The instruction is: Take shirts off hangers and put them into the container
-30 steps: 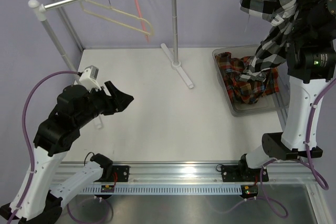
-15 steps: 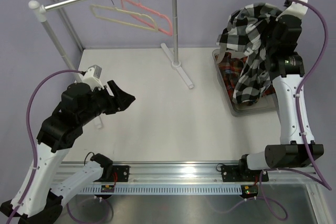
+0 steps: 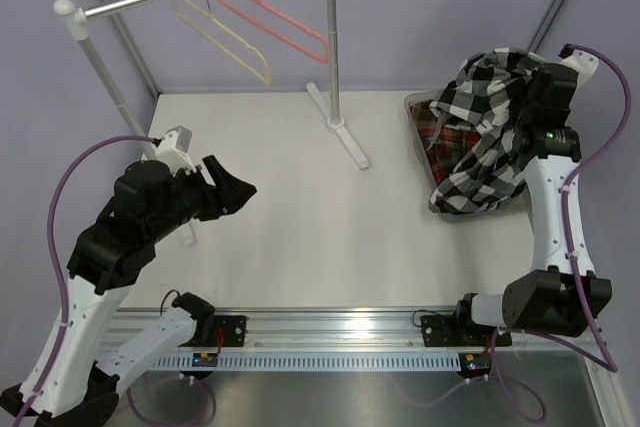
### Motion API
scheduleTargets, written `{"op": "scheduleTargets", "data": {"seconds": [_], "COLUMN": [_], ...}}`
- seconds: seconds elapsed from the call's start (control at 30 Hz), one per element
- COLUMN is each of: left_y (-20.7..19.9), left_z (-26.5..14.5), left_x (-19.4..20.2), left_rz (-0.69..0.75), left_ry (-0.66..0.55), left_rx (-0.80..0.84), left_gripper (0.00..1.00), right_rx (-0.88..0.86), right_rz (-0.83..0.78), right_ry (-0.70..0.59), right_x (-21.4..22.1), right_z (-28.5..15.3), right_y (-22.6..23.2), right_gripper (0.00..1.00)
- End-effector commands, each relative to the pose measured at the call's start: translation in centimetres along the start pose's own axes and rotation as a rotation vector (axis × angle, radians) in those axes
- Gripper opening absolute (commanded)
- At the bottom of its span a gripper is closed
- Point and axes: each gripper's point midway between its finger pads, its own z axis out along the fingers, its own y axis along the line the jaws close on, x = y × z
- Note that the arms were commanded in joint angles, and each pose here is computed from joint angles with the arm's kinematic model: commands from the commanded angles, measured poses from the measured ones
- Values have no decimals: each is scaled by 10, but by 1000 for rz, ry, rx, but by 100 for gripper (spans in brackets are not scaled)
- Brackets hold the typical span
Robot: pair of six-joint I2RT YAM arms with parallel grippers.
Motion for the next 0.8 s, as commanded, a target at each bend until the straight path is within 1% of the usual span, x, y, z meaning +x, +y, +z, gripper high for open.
{"op": "scheduleTargets", "data": {"seconds": [0.0, 0.07, 0.13, 0.17, 0.2, 0.37, 0.4, 0.43, 0.47, 0.57, 0.6, 0.63, 0.7, 0.73, 0.77], "left_y": [-15, -14, -13, -11, -11, -9, -10, -11, -11, -13, -13, -12, -11, -12, -12], "left_z": [-14, -15, -16, -16, -16, -18, -17, -17, -15, -16, -16, -17, -17, -17, -16], "left_x": [-8, -6, -5, -3, -3, -5, -5, -6, -5, -6, -6, -6, -6, -7, -7], "left_rz": [2, -2, -6, -6, -6, -5, -4, -5, -7, -11, -9, -7, -7, -8, -11], "left_ry": [-28, -24, -24, -19, -18, -32, -30, -32, -26, -31, -31, -33, -36, -41, -41], "left_rx": [61, 61, 59, 55, 52, 43, 46, 51, 51, 59, 59, 52, 51, 52, 57], "left_gripper": [67, 66, 66, 66, 66, 66, 66, 66, 66, 66, 66, 66, 66, 66, 66], "right_rx": [-3, -22, -58, -79, -111, -155, -142, -128, -86, -12, 5, 23, 40, 47, 67], "right_rz": [55, 47, 36, 40, 31, 37, 28, 30, 33, -1, -5, -6, 15, 36, 38], "right_ry": [-72, -86, -45, -50, -7, 74, 125, 134, 160, 217, 223, 250, 275, 309, 382], "right_x": [-21, -28, -15, -20, -5, 26, 44, 47, 60, 83, 87, 101, 111, 122, 142], "right_z": [29, 41, 64, 68, 81, 110, 120, 124, 132, 138, 137, 136, 130, 129, 126], "right_y": [-2, 5, 16, 23, 31, 44, 43, 41, 35, 16, 13, 6, 2, 2, -2], "right_gripper": [0, 0, 0, 0, 0, 0, 0, 0, 0, 0, 0, 0, 0, 0, 0]}}
